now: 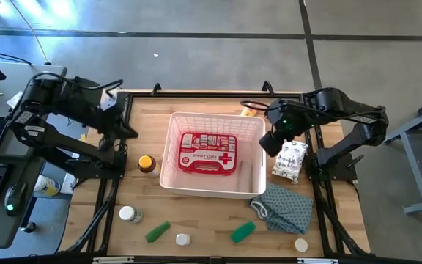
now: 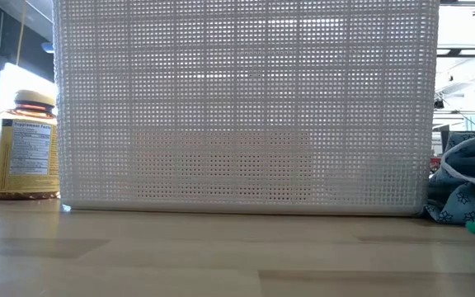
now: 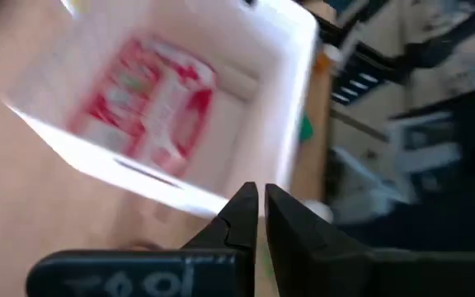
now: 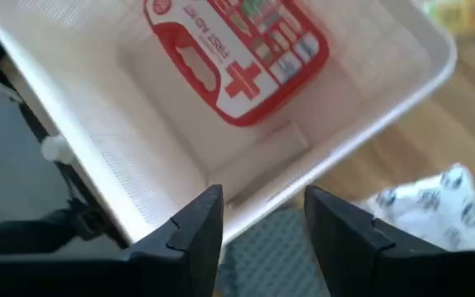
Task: Pick & place medical supplies in basket/bin
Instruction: Put the right rolled green bandage into the white container
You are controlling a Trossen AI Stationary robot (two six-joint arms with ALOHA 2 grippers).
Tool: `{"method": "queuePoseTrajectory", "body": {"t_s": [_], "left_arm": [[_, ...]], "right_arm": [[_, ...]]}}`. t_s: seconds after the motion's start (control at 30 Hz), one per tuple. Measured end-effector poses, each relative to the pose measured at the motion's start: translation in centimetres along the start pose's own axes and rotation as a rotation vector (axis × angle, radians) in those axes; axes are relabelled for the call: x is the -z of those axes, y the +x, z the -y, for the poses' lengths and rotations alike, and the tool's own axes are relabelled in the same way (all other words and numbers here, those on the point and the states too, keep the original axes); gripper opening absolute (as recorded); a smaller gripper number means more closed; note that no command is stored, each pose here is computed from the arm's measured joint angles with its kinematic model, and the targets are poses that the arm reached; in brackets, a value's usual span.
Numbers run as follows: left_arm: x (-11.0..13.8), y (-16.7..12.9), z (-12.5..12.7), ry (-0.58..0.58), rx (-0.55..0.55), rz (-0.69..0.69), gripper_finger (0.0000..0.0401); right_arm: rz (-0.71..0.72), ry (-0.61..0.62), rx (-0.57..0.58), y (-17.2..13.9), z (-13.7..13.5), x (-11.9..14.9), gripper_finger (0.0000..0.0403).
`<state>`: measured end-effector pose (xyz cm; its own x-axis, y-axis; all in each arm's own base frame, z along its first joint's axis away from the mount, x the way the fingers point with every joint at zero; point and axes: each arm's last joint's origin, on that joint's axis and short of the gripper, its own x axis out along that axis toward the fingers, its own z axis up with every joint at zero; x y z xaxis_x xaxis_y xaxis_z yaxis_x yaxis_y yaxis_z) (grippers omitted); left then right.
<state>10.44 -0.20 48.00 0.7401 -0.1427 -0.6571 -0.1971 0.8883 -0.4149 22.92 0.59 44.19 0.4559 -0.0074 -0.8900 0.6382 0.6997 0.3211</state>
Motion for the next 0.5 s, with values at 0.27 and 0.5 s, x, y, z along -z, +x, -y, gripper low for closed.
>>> {"method": "queuePoseTrajectory", "body": {"t_s": [0.27, 0.5], "left_arm": [[0.2, 4.1, 1.9, -0.085, 0.082, -0.307, 0.0034], [2.9, 9.6, 6.3, -0.091, 0.057, -0.573, 0.0057]], "right_arm": [[-0.015, -0.261, -0.018, 0.0, 0.0, 0.0, 0.0146], [-0.029, -0.349, -0.053, -0.9, -0.6, 1.7, 0.0138]]}}
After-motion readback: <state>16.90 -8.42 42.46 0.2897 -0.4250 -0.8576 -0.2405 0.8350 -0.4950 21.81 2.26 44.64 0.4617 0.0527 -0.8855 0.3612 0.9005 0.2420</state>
